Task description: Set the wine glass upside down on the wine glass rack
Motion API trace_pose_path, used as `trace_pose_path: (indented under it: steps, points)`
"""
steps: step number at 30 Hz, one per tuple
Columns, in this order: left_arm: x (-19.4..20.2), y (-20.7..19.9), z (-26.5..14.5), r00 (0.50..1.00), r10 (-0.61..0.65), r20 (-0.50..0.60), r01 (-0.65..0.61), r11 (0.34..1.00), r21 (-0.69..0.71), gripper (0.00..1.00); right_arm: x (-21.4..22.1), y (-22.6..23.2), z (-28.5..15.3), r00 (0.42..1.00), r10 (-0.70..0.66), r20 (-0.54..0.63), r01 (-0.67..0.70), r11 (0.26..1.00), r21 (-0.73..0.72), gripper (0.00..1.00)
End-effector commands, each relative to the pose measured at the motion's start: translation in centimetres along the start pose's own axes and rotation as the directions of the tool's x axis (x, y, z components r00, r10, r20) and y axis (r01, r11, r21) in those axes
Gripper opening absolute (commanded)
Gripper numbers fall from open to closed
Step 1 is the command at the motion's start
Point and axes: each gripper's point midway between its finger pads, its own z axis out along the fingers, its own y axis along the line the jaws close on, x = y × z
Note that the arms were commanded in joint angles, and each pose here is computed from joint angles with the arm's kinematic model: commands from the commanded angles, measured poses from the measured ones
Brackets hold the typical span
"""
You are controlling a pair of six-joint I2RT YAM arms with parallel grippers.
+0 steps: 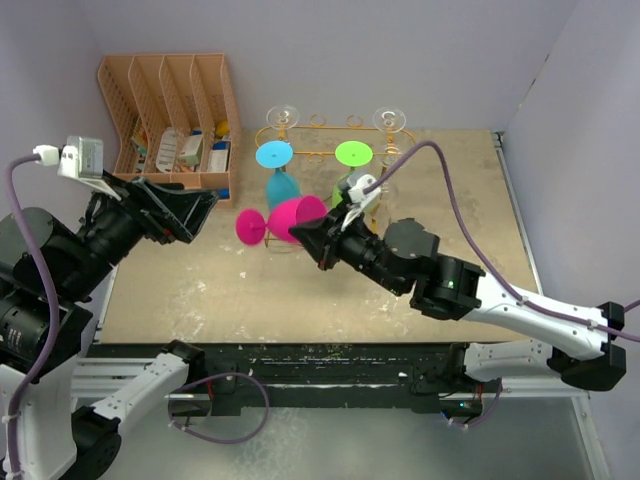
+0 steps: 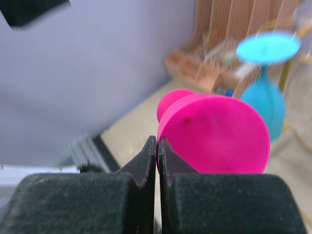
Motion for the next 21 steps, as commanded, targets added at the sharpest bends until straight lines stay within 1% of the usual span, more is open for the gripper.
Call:
trace_pose_path:
  steps: [1,3,5,6,10,13,16,19,20,21]
  points:
    - [-2.2,-2.3,0.4,0.998,-0.048,0.032,0.045,0.996,0.08,0.93,-12.4,0.2,-2.9,0.878,-0.039,0.476,0.027,0.999,0.032,0.0]
    - [-2.6,-3.1,0.6,0.997,-0.068,0.025,0.064,0.991,0.114,0.92,-14.4,-1.0,-4.1,0.805,-0.065,0.59,0.014,0.996,0.09,0.0]
    - [-2.6,-3.7,1.0,0.996,-0.088,0.009,0.086,0.986,0.142,0.92,-16.1,-1.8,-5.1,0.728,-0.1,0.678,0.008,0.991,0.137,0.0]
    - [-2.6,-4.0,1.3,0.995,-0.098,-0.004,0.097,0.983,0.155,0.92,-16.6,-2.0,-5.2,0.699,-0.115,0.706,0.003,0.987,0.159,0.0]
    - [-2.1,-4.5,2.8,0.989,-0.14,-0.053,0.147,0.971,0.186,0.92,-17.9,-1.9,-5.3,0.604,-0.14,0.784,-0.003,0.984,0.178,0.0]
    - [-2.6,-4.9,4.2,0.991,-0.124,-0.044,0.131,0.967,0.219,0.9,-17.9,-1.5,-6.0,0.519,-0.131,0.845,0.004,0.989,0.151,0.0]
    - [-3.3,-5.2,6.0,0.992,-0.124,-0.025,0.127,0.959,0.253,0.87,-17.8,-0.4,-6.5,0.432,-0.156,0.888,0.06,0.988,0.145,0.0]
    - [-3.4,-5.2,8.1,0.988,-0.153,-0.037,0.157,0.952,0.264,0.83,-16.7,0.9,-5.7,0.397,-0.254,0.882,0.137,0.967,0.217,0.0]
    - [-3.3,-5.3,8.8,0.985,-0.164,-0.049,0.171,0.947,0.272,0.82,-16.4,1.3,-5.6,0.375,-0.29,0.88,0.157,0.956,0.248,0.0]
    - [-3.2,-5.5,9.3,0.983,-0.174,-0.064,0.185,0.94,0.286,0.82,-16.3,1.7,-5.9,0.341,-0.323,0.883,0.17,0.945,0.28,0.0]
